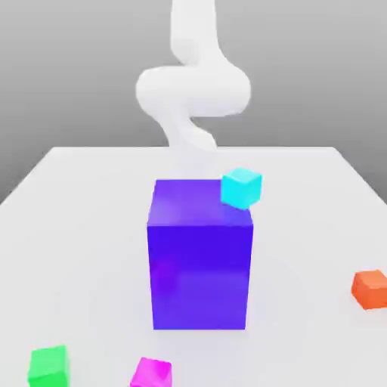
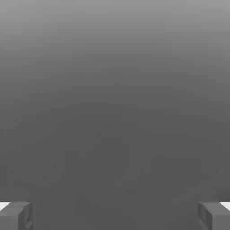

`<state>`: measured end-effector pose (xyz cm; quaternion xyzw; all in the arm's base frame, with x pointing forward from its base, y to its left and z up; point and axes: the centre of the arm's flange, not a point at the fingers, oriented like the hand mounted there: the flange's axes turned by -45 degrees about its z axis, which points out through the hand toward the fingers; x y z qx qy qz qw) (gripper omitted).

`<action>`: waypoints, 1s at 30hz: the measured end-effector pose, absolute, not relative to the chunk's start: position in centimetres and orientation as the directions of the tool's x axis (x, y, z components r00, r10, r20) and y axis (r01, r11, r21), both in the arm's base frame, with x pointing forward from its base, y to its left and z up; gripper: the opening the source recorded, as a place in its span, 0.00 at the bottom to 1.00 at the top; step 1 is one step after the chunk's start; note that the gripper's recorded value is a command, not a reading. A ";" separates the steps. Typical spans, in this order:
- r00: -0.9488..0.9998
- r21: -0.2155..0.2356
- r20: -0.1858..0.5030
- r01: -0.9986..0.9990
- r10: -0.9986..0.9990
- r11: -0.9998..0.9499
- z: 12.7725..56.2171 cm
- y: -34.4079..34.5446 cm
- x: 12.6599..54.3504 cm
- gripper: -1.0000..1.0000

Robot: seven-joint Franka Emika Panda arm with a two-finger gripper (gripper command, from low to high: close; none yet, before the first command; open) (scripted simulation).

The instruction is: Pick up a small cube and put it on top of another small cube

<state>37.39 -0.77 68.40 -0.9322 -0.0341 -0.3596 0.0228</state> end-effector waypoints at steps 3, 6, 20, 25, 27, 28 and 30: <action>0.776 -0.033 0.617 0.188 0.129 -0.982 64.7 -1.4 40.7 0.50; 0.796 -0.050 0.568 0.285 0.207 -0.957 60.9 -1.7 43.5 0.50; 0.742 -0.115 0.383 0.629 0.550 -0.769 41.2 -1.3 51.4 0.50; 0.679 -0.117 0.325 0.720 0.659 -0.684 34.6 -1.3 52.2 0.50; 0.649 -0.113 0.301 0.751 0.699 -0.650 32.1 -1.5 52.2 0.50; 0.633 -0.110 0.288 0.767 0.718 -0.632 31.0 -1.6 52.2 0.50; 0.599 -0.103 0.262 0.797 0.757 -0.595 28.8 -2.0 52.1 0.50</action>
